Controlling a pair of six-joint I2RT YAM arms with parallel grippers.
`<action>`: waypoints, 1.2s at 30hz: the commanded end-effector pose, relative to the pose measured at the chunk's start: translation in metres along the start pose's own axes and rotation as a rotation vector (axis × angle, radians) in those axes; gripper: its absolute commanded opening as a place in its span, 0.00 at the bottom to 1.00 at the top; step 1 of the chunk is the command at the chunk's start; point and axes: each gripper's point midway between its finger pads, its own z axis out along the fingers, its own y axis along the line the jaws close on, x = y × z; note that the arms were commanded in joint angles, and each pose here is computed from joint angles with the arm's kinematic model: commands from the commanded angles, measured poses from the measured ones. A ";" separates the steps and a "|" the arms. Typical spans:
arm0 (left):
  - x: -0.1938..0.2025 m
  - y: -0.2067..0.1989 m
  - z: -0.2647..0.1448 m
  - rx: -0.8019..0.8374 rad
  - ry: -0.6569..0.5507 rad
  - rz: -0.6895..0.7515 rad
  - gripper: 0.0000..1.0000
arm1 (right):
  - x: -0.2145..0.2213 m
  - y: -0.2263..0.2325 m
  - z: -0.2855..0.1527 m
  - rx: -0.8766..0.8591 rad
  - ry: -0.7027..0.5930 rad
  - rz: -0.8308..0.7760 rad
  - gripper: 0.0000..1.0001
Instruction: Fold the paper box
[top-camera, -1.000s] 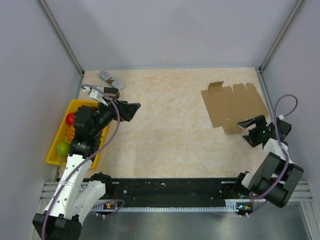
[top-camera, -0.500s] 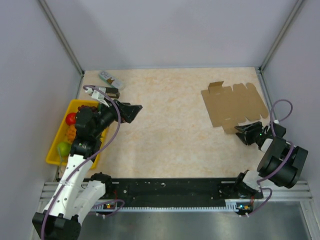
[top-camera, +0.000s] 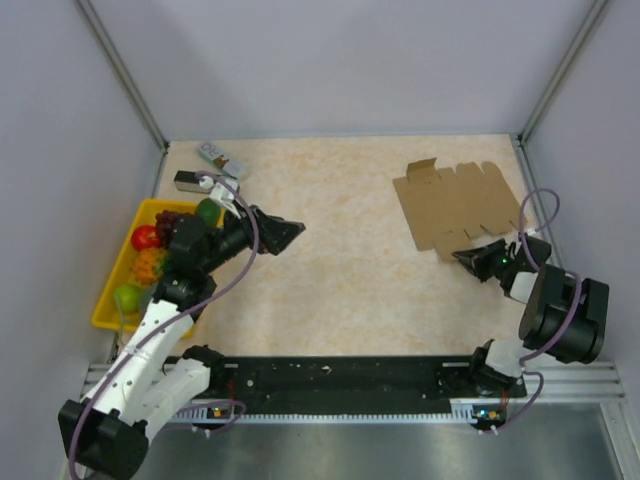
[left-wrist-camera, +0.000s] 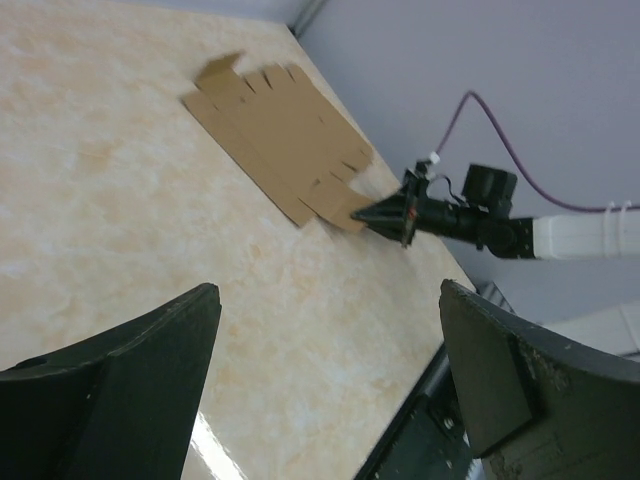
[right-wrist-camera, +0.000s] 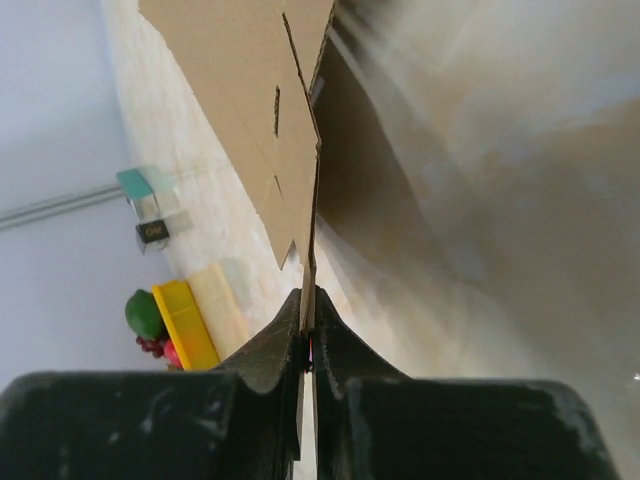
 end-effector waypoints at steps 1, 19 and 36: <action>0.037 -0.018 0.016 0.073 0.082 -0.044 0.94 | 0.022 0.021 0.007 -0.069 0.027 -0.050 0.00; 0.156 0.057 0.060 -0.261 0.236 -0.529 0.96 | 0.152 0.116 0.001 -0.369 0.199 0.080 0.00; 0.164 0.075 0.134 -0.201 0.230 -0.647 0.93 | 0.182 0.139 -0.009 -0.452 0.272 0.108 0.00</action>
